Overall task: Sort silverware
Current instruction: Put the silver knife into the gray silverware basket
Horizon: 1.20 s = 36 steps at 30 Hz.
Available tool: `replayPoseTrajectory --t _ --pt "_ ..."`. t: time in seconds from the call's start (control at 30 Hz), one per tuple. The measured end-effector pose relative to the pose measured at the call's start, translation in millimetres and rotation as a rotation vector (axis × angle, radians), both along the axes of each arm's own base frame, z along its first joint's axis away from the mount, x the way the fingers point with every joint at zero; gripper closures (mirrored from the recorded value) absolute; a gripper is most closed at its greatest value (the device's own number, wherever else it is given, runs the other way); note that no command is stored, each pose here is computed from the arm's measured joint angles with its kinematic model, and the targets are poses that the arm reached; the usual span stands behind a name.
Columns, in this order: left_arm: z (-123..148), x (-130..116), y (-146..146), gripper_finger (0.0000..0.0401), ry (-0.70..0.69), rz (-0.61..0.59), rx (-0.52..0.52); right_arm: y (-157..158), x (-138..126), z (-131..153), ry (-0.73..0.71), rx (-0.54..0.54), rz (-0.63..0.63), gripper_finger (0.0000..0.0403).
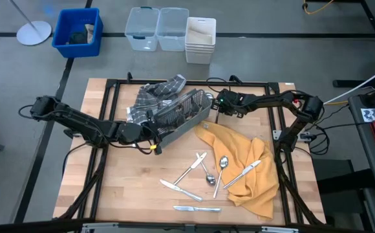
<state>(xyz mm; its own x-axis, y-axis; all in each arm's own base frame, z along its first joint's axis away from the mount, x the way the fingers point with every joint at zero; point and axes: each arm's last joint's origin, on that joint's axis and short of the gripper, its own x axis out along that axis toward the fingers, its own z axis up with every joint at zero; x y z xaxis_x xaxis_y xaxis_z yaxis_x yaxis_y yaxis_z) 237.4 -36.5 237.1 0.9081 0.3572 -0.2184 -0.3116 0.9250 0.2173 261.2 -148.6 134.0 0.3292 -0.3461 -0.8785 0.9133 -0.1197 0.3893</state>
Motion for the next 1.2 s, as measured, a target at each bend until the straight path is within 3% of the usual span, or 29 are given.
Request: replayPoseTrajectory --t 0.3,0.5,1.2 --pt "0 0 0 0.0301 0.000 0.000 0.000 7 6 1 0.031 -0.074 0.068 0.0331" --pt "0 0 0 0.0301 0.002 0.000 0.000 6 16 7 -0.051 -0.151 0.103 0.0331" --pt "-1 0 1 0.0301 0.015 0.003 0.003 14 16 5 0.012 -0.171 0.104 0.0331"
